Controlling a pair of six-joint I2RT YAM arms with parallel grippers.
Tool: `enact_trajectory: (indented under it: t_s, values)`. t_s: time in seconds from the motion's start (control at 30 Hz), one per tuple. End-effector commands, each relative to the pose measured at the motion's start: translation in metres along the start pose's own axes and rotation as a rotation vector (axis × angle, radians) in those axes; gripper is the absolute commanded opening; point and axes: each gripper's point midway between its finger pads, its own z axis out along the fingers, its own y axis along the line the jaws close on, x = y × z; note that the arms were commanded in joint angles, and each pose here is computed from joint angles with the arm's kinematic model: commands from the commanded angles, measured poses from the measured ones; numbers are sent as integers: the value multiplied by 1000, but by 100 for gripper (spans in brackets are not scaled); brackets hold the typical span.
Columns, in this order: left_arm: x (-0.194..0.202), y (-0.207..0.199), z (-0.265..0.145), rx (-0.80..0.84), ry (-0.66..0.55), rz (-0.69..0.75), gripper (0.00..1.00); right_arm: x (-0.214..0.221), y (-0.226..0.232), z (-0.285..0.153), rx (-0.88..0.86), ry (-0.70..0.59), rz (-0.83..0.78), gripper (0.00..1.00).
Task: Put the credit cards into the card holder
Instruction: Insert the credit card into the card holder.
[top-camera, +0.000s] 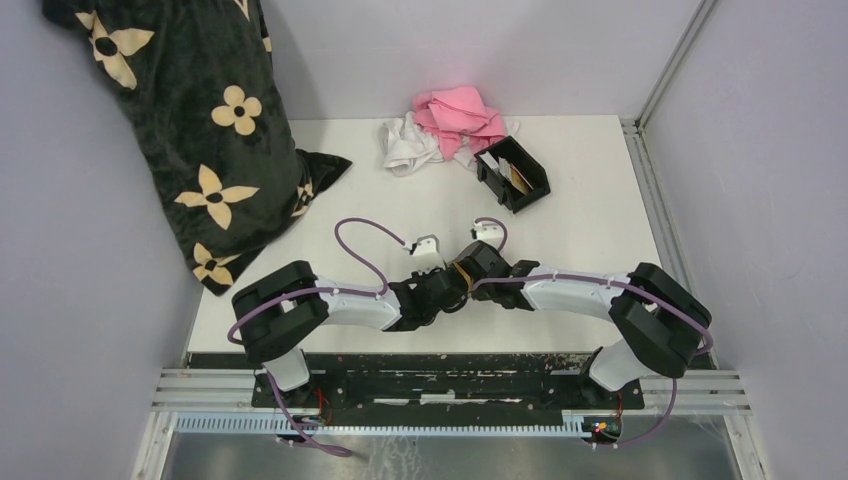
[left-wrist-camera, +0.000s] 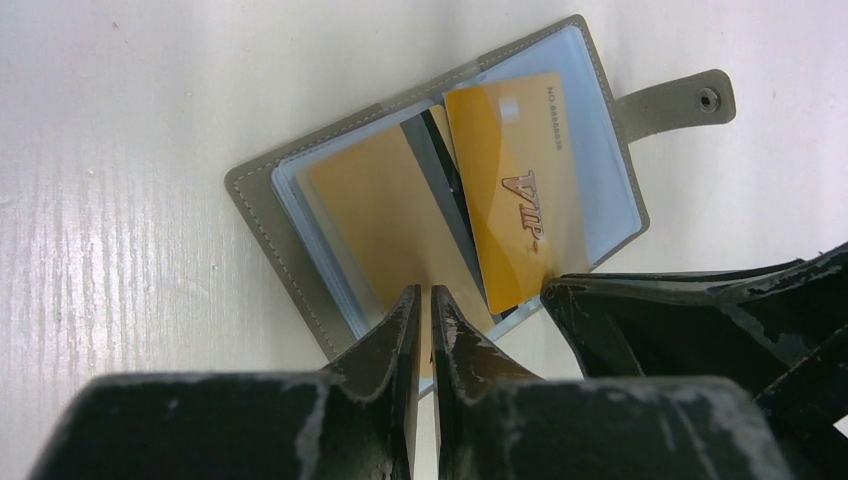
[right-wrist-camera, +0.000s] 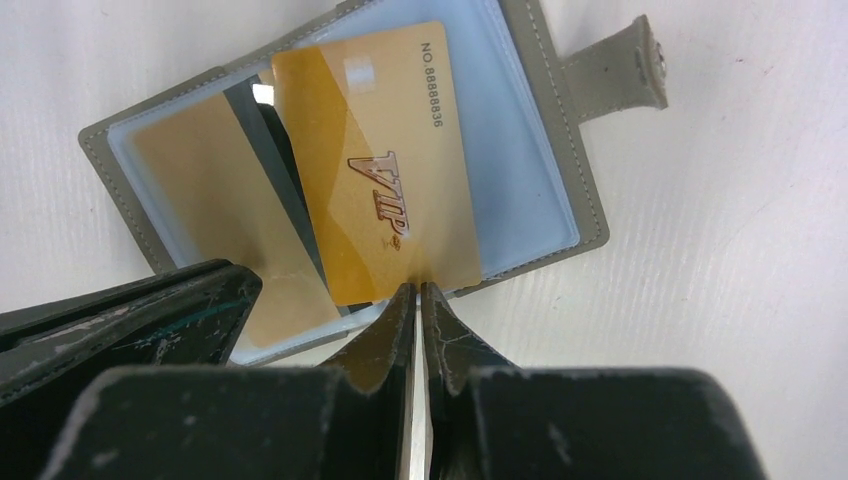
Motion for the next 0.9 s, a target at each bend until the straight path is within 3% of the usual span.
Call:
enact_trajectory:
  t_s: [0.0, 0.5, 0.87]
  values:
    - [7, 17, 2, -57, 2, -11, 15, -24, 2, 0, 10, -65, 16, 9]
    - [8, 33, 1, -100, -3, 2, 15, -35, 1, -2, -5, -80, 16, 10]
    - [8, 36, 0, -83, -5, -18, 12, -42, 38, -16, -167, -83, 28, 23]
